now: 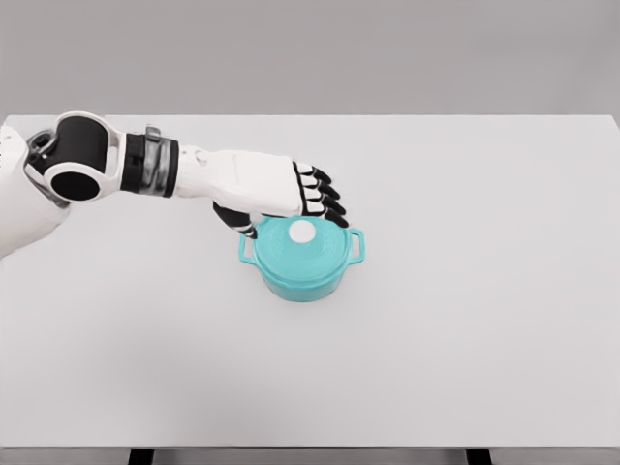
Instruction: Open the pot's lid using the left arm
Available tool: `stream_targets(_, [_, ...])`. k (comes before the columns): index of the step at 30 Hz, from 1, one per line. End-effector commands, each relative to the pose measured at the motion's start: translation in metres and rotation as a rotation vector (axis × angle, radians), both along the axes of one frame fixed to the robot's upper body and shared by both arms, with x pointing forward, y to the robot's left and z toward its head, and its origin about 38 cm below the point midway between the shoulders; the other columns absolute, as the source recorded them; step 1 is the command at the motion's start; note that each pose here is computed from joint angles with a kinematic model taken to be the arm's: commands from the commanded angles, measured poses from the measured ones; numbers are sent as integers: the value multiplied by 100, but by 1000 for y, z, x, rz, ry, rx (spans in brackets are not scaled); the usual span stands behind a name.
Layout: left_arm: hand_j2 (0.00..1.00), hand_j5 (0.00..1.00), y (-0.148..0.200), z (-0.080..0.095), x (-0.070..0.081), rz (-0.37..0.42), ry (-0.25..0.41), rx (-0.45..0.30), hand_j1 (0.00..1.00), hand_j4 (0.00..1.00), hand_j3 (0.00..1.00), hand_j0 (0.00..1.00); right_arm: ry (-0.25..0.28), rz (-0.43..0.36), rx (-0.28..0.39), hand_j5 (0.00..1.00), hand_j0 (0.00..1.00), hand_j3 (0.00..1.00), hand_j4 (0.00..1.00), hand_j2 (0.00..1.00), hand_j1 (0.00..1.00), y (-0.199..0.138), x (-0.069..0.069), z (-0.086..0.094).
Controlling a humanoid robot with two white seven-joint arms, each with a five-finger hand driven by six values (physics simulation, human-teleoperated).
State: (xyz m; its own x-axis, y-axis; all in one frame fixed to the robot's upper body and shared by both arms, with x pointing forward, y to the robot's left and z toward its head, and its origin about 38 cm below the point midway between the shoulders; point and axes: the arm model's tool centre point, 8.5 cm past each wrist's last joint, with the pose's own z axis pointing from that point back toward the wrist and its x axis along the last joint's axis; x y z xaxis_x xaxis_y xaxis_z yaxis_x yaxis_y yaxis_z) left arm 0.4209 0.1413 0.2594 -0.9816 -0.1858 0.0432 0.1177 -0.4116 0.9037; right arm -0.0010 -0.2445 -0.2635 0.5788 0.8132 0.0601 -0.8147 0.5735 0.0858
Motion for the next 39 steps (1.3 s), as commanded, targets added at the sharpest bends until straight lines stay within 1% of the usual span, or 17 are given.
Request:
stream_targets(1, [100, 100, 5, -1, 0, 11, 5, 4, 100, 100, 100, 100, 0, 0, 0, 100, 100, 100, 100, 100, 100, 0, 0, 0])
stream_targets(3, [99, 99, 2, -3, 0, 7, 7, 3, 99, 99, 99, 99, 0, 0, 0, 100, 100, 100, 100, 100, 100, 0, 0, 0])
stream_targets(5, [93, 93, 2, -3, 0, 7, 7, 3, 93, 93, 93, 93, -1, 0, -1, 100, 100, 100, 100, 100, 100, 0, 0, 0])
stream_targets(10, [92, 92, 0, -3, 0, 4, 6, 1, 92, 92, 92, 92, 0, 0, 0, 100, 100, 100, 100, 100, 100, 0, 0, 0])
stream_targets(14, [91, 91, -12, -6, -1, -16, 9, -8, 91, 91, 91, 91, 0, 0, 0, 100, 100, 100, 100, 100, 100, 0, 0, 0])
stream_targets(16, [91, 91, -15, -15, 0, -12, -3, 17, 91, 91, 91, 91, 0, 0, 0, 100, 100, 100, 100, 100, 100, 0, 0, 0])
stream_targets(24, [90, 90, -27, -23, 0, -27, 2, 27, 90, 90, 90, 90, 0, 0, 0, 100, 100, 100, 100, 100, 100, 0, 0, 0])
stream_targets(28, [89, 89, -28, -27, 3, -21, -6, 41, 89, 89, 89, 89, 0, 0, 0, 100, 100, 100, 100, 100, 100, 0, 0, 0])
stream_targets(31, [86, 86, -26, -30, 3, -16, -14, 57, 86, 86, 86, 86, 0, 0, 0, 100, 100, 100, 100, 100, 100, 0, 0, 0])
stream_targets(33, [86, 86, -23, -32, 7, -1, -10, 64, 86, 86, 86, 86, 0, 0, 0, 100, 100, 100, 100, 100, 100, 0, 0, 0])
stream_targets(37, [86, 86, -22, -33, 8, 2, -20, 75, 86, 86, 86, 86, 0, 0, 0, 100, 100, 100, 100, 100, 100, 0, 0, 0])
stream_targets(39, [86, 86, -19, -36, 11, 17, -16, 82, 86, 86, 86, 86, 0, 0, 0, 100, 100, 100, 100, 100, 100, 0, 0, 0])
